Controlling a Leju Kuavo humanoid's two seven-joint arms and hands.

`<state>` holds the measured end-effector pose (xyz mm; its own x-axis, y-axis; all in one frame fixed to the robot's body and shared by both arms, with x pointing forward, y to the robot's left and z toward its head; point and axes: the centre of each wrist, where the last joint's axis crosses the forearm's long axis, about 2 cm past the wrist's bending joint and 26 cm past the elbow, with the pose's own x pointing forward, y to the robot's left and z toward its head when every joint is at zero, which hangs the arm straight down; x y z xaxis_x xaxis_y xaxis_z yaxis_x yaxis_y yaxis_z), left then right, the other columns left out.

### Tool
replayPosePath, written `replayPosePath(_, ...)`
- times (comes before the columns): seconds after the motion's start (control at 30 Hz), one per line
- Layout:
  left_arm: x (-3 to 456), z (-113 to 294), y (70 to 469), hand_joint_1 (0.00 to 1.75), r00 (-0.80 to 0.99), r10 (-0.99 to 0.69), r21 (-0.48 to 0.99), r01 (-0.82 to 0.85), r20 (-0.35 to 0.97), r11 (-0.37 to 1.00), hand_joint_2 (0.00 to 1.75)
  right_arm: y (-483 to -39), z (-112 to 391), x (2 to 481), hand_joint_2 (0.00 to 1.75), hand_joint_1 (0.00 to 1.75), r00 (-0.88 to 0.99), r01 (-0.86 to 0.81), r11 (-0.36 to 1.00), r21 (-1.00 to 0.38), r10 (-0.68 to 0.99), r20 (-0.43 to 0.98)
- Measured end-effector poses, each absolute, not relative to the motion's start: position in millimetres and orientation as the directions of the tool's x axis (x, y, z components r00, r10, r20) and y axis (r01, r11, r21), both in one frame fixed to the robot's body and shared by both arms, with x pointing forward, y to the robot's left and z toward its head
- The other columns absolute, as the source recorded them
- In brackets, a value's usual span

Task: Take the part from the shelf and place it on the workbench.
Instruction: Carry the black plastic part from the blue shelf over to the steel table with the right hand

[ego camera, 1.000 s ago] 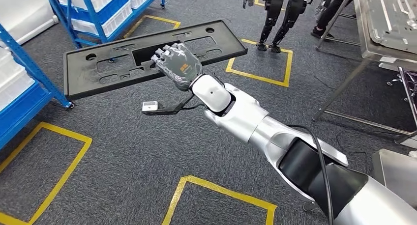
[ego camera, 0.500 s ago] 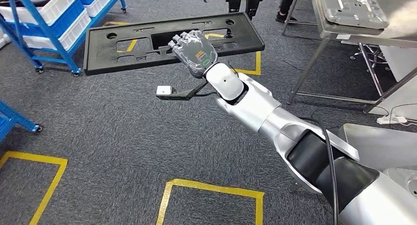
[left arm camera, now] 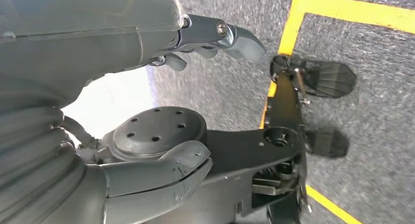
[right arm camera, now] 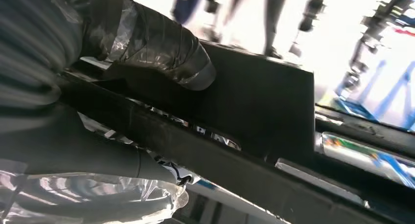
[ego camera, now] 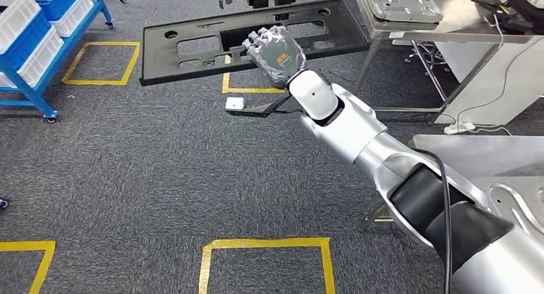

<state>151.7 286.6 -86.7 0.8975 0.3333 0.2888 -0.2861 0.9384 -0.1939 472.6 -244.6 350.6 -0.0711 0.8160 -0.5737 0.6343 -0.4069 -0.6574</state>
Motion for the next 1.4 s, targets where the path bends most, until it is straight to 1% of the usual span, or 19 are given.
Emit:
replayPosePath(0.13, 150.8, -86.9, 285.3, 0.00, 0.897, 0.333, -0.196, -0.285, 0.291, 0.938, 1.75, -262.7, 351.9, 474.0, 1.75, 1.75, -0.044, 0.622, -0.437, -0.649, 0.809, -0.587)
replayPosePath(0.53, 149.0, -87.3, 280.9, 0.00, 0.900, 0.324, -0.203, -0.273, 0.293, 0.941, 1.75, -283.9, 371.9, 476.9, 1.75, 1.75, 0.008, 0.623, -0.482, -0.616, 0.792, -0.611)
replayPosePath(0.73, 147.7, -87.7, 280.8, 0.00, 0.900, 0.322, -0.210, -0.268, 0.294, 0.940, 1.75, -314.1, 388.5, 478.2, 1.75, 1.75, 0.065, 0.607, -0.517, -0.604, 0.790, -0.610)
replayPosePath(0.93, 151.2, -86.4, 281.1, 0.00, 0.894, 0.330, -0.220, -0.271, 0.304, 0.937, 1.75, -348.8, 394.7, 476.6, 1.75, 1.75, 0.124, 0.568, -0.558, -0.606, 0.785, -0.607)
replayPosePath(1.4, 148.8, -87.2, 281.4, 0.00, 0.890, 0.341, -0.225, -0.281, 0.304, 0.933, 1.75, -389.0, 377.3, 471.9, 1.75, 1.75, 0.179, 0.502, -0.578, -0.643, 0.797, -0.576)
